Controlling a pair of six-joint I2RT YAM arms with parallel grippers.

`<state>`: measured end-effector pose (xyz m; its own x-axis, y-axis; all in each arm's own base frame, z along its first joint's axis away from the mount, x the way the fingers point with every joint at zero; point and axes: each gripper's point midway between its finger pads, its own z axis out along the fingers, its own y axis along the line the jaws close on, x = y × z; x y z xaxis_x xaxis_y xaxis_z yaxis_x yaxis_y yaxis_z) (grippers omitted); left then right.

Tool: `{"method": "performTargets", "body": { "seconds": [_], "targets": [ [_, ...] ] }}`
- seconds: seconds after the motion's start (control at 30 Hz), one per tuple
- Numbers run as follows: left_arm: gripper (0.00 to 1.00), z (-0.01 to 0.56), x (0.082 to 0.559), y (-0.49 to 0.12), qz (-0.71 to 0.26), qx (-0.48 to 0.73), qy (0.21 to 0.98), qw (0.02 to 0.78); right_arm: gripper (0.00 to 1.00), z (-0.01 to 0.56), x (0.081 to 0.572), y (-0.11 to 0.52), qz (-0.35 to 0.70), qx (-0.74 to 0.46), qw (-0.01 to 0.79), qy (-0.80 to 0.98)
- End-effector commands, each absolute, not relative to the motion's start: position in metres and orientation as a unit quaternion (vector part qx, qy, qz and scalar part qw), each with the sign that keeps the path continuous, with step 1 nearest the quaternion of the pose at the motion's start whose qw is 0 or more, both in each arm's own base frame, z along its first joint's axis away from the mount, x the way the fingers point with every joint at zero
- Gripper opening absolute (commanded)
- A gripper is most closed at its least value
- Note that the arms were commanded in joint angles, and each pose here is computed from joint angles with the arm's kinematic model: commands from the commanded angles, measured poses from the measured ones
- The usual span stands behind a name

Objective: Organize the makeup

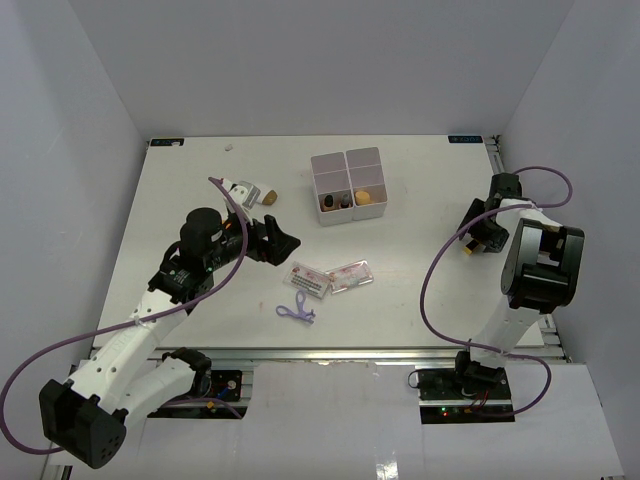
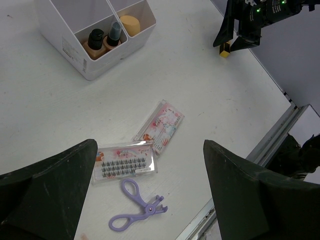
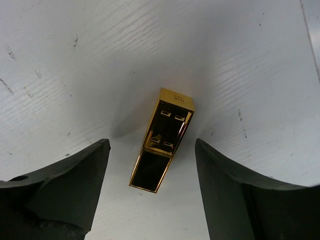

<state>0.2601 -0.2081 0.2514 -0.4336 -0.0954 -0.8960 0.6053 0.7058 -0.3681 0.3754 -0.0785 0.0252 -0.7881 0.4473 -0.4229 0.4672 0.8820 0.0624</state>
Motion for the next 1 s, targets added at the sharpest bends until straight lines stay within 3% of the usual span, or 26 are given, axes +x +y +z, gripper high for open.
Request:
{"method": "performTargets", "body": {
  "seconds": [0.0,0.37,0.43,0.63,0.73,0.97],
  "targets": [
    [0.98,0.25,0.259,-0.206,-0.348,0.164,0.773,0.504,0.71,0.031,0.388,-0.078,-0.014,0.24,0.229,0.943],
    [0.98,0.245,0.263,-0.203,-0.339,0.158,0.779,0.504,0.35,0.033,0.391,-0.066,0.021,0.224,0.232,0.946],
    [0.98,0.246,0.263,-0.203,-0.339,0.159,0.777,0.505,0.33,0.034,0.391,-0.064,0.027,0.218,0.234,0.947],
    [0.98,0.252,0.251,-0.214,-0.375,0.194,0.756,0.501,0.13,0.058,0.395,-0.047,0.073,0.161,0.288,0.941],
    [0.98,0.255,0.243,-0.223,-0.403,0.216,0.741,0.492,0.09,0.072,0.391,-0.036,0.098,0.116,0.31,0.938],
    [0.98,0.257,0.223,-0.255,-0.515,0.243,0.704,0.425,0.08,0.137,0.35,0.048,0.29,-0.157,0.374,0.867]
  ]
}}
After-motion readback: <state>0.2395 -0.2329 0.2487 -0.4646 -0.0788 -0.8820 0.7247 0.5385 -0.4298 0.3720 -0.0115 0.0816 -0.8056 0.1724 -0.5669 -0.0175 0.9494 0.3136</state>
